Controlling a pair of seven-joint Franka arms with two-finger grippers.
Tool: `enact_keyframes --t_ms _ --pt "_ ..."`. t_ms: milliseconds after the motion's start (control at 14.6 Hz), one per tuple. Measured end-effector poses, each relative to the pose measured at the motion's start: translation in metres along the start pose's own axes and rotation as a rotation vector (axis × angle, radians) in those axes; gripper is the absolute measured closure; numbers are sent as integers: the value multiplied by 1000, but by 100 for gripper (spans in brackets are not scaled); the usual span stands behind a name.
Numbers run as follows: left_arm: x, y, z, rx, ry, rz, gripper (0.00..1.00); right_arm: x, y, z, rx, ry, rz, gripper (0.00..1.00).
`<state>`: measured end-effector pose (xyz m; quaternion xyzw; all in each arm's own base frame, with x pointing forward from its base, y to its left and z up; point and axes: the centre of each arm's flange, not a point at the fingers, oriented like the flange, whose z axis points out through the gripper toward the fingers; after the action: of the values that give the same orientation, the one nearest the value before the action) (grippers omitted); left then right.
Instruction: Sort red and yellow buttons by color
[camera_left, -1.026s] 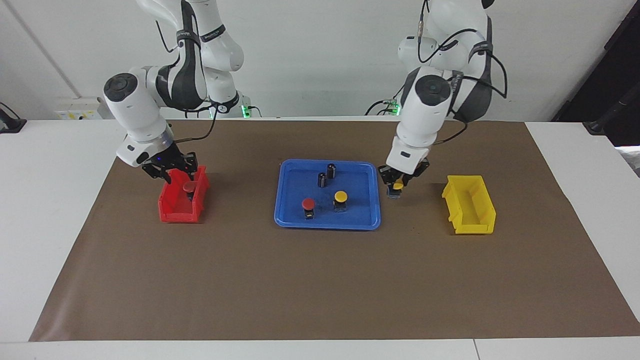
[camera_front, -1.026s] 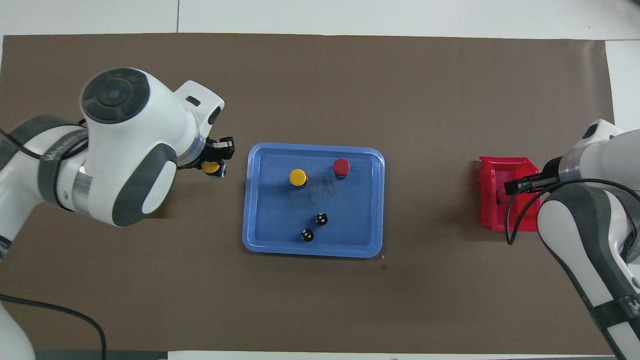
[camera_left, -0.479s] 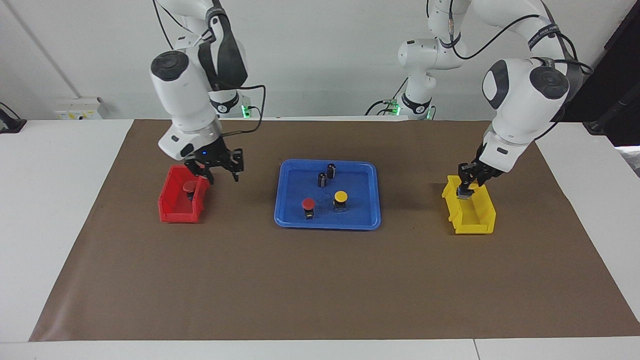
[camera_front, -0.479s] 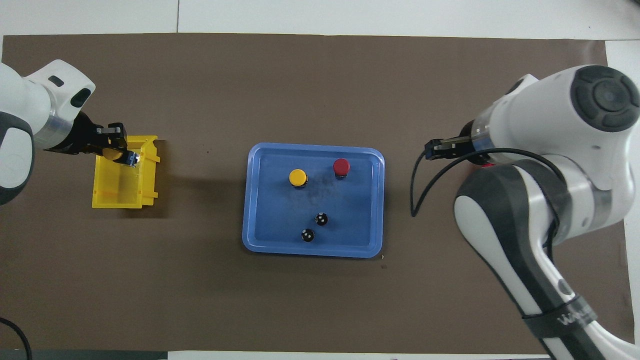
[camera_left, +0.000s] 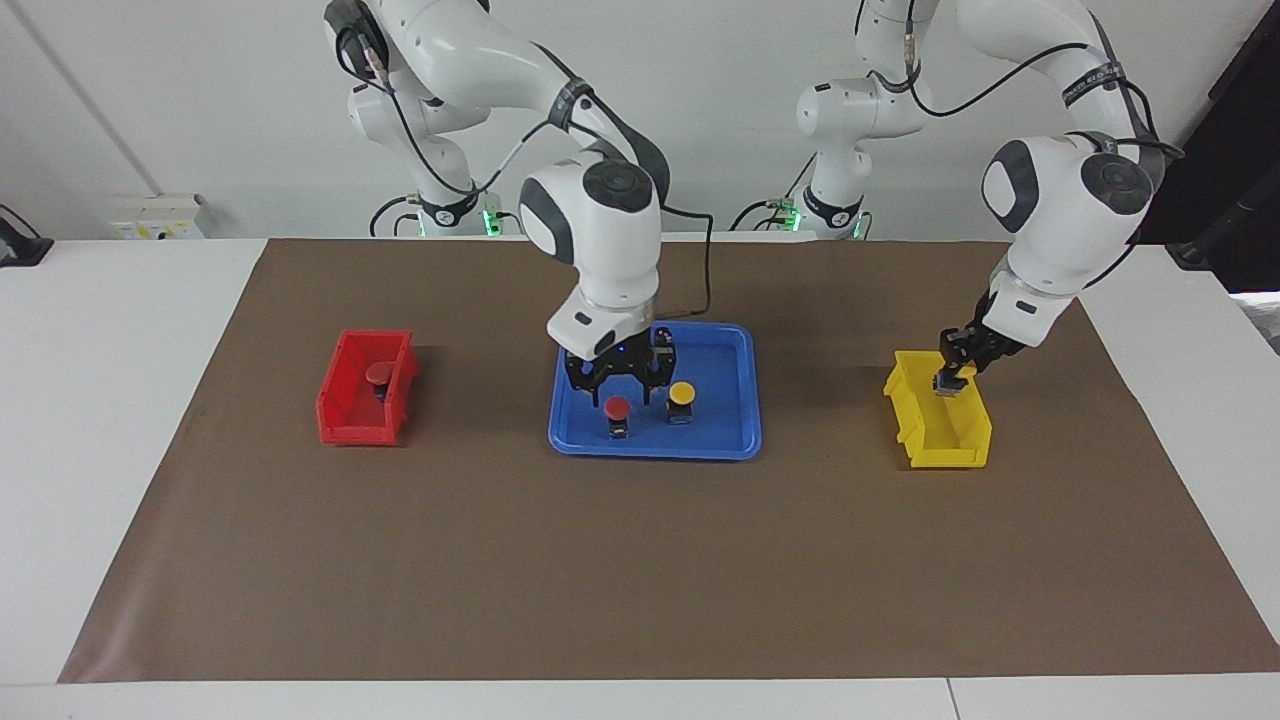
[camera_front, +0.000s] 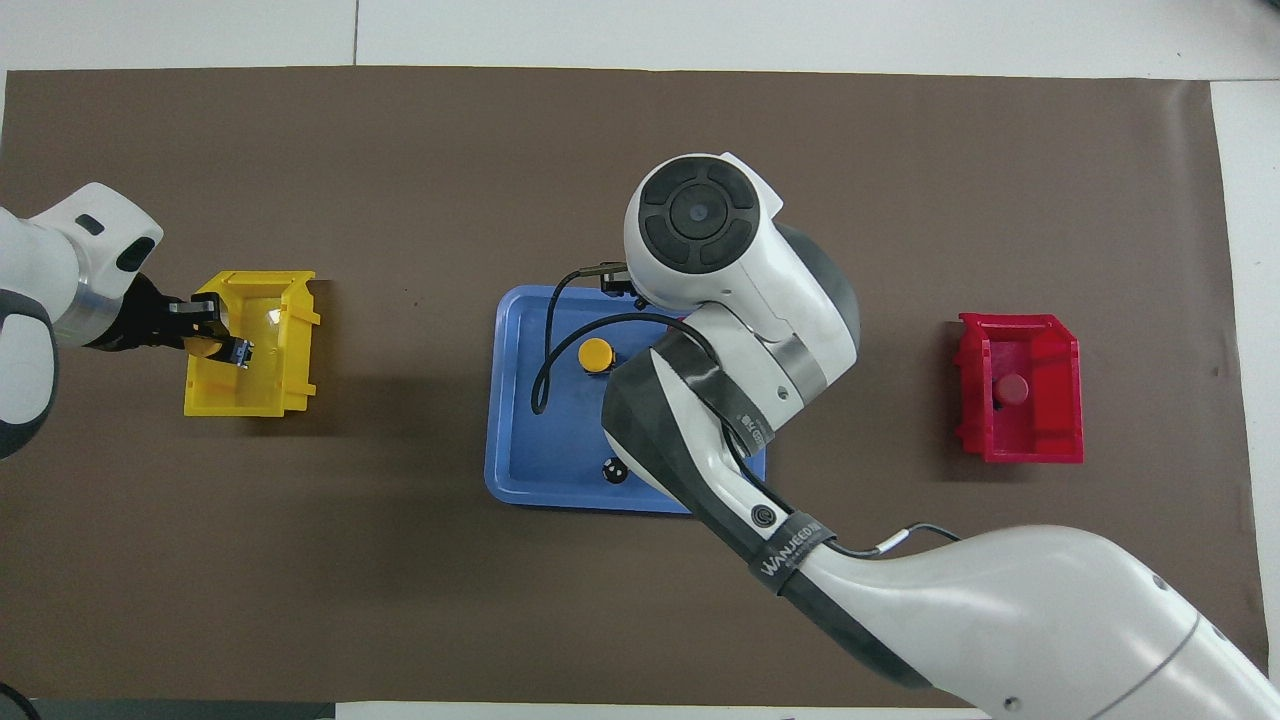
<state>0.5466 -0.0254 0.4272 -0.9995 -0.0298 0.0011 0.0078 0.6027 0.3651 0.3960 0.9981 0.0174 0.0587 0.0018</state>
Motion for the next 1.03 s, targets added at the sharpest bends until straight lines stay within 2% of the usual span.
enact_keyframes --t_ms 137,342,615,821,1026 --pt "-5 1 17 -2 15 3 59 4 6 20 3 -9 8 27" --pt "-12 1 39 -4 25 5 59 0 8 29 -3 -21 7 25" --pt "-18 1 59 -8 51 6 59 -12 12 44 3 -23 2 26" --pt "-18 2 59 -9 54 7 36 -22 13 53 -2 -34 -6 30" --pt "-15 4 51 -9 57 10 33 -33 15 57 -15 -49 -13 30"
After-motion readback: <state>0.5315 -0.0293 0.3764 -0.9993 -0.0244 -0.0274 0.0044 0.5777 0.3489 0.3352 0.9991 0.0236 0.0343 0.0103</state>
